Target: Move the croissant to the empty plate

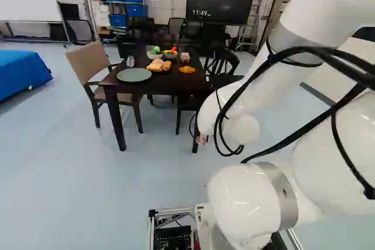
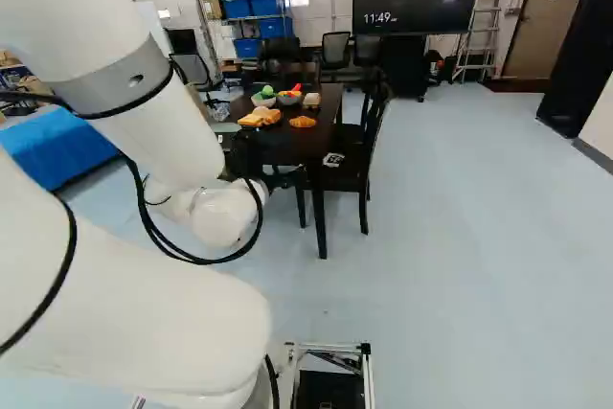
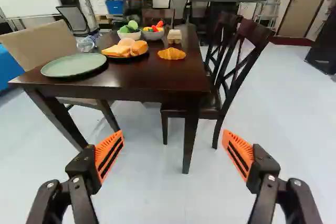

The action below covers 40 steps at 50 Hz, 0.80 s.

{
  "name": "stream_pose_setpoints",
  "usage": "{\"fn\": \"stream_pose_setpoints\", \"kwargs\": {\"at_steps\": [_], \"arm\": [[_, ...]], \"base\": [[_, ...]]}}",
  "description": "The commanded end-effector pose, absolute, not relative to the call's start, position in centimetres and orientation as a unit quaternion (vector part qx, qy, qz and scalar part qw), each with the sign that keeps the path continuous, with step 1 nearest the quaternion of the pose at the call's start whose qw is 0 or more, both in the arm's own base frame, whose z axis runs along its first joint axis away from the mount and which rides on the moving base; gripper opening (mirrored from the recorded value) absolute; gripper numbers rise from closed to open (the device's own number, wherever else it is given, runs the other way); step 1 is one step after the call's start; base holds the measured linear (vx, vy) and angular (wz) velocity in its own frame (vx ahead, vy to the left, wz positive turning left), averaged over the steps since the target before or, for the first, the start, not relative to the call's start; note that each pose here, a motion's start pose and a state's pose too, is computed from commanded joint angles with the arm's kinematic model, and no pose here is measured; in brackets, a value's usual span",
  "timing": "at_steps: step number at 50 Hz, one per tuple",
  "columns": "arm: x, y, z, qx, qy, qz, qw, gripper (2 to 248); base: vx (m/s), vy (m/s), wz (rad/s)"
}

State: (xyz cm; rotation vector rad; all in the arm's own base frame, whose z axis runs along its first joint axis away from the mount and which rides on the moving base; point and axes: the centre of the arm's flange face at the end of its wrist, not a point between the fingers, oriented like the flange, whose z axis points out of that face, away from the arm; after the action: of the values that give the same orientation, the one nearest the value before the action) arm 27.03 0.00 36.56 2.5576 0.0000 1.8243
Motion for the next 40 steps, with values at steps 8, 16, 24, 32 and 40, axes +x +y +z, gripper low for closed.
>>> {"fn": "stream_pose_setpoints", "kwargs": {"at_steps": [8,16,24,32,40], "arm": [[27.03,0.0,36.56,0.814,0.0,0.581,0.0,247],[27.03,0.0,36.56,0.814,0.0,0.581,0.0,247],[27.03,0.0,36.56,0.814,0.0,0.581,0.0,247],[27.03,0.0,36.56,0.814,0.0,0.581,0.0,247],[27.03,0.0,36.56,0.814,0.0,0.581,0.0,247]], "base": [[0.13,-0.003,-0.011],[0.123,-0.003,-0.024],[0.11,-0.029,-0.145],[0.131,-0.035,-0.17],[0.153,-0.007,-0.055]]}}
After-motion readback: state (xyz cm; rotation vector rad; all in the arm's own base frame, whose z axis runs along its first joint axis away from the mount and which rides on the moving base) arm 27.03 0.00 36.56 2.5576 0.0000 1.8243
